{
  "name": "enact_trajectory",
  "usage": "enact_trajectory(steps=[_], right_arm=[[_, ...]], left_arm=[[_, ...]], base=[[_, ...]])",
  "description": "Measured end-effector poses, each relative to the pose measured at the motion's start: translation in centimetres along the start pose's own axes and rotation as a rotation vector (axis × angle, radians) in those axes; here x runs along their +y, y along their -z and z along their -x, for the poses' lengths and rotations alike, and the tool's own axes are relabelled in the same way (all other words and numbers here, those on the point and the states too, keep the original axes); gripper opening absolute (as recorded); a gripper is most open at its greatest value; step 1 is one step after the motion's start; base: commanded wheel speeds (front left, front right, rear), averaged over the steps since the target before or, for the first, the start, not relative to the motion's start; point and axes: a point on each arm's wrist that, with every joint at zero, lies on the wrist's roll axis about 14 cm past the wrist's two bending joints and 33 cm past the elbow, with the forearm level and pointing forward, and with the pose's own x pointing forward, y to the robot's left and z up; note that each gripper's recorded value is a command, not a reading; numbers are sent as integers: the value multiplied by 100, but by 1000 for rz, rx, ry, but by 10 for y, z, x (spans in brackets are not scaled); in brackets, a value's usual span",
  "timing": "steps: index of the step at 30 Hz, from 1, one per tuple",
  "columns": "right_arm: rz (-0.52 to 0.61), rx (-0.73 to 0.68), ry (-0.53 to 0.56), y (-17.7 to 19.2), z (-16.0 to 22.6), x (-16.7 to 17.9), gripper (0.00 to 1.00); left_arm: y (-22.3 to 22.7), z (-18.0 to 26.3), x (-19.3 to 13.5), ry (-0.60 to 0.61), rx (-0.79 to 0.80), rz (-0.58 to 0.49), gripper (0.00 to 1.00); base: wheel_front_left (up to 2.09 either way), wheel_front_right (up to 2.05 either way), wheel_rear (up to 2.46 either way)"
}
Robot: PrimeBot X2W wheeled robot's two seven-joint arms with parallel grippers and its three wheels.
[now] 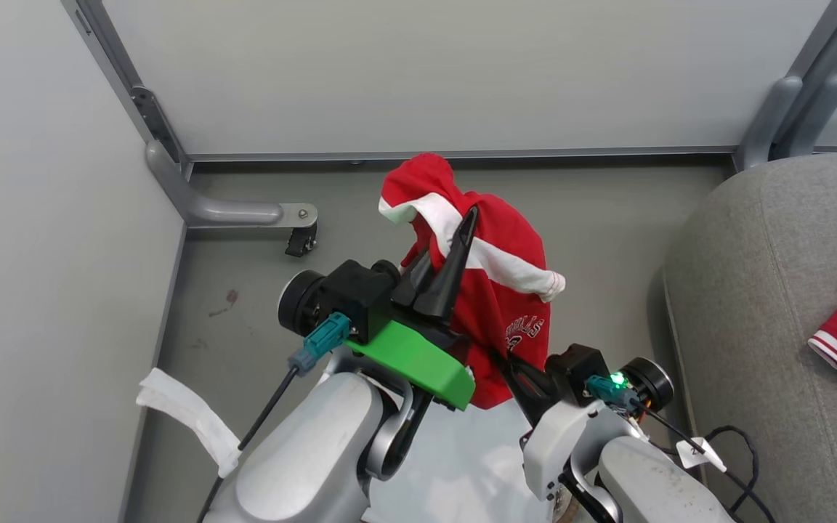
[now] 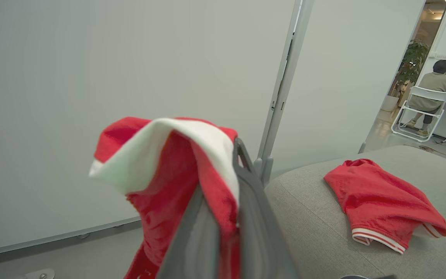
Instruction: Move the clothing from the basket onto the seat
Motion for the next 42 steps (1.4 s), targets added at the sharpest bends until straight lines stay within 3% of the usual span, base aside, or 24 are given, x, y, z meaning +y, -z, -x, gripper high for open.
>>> enact_trajectory(steps=[8, 11, 18, 26, 37, 42], right_arm=[[-21, 7, 74, 6, 14, -19, 0], [-31, -30, 123, -2, 22, -31, 0], [-42, -197, 286, -46, 55, -75, 0], [-31, -326, 504, -77, 118, -124, 0], [-4, -434, 768, -101, 211, -166, 0], [67, -499, 910, -125, 262, -187, 0]], left_arm=[[7, -6, 2, -2, 14, -9, 0], [11, -10, 3, -4, 21, -17, 100], [40, -15, 3, 2, 89, -7, 100], [72, -26, -15, 65, 157, 22, 100], [106, -48, -66, 220, 212, 60, 100], [120, -54, -100, 327, 235, 84, 100]], base=[[0, 0, 0], [0, 0, 0], [0, 0, 0], [0, 0, 0], [0, 0, 0], [0, 0, 0]])
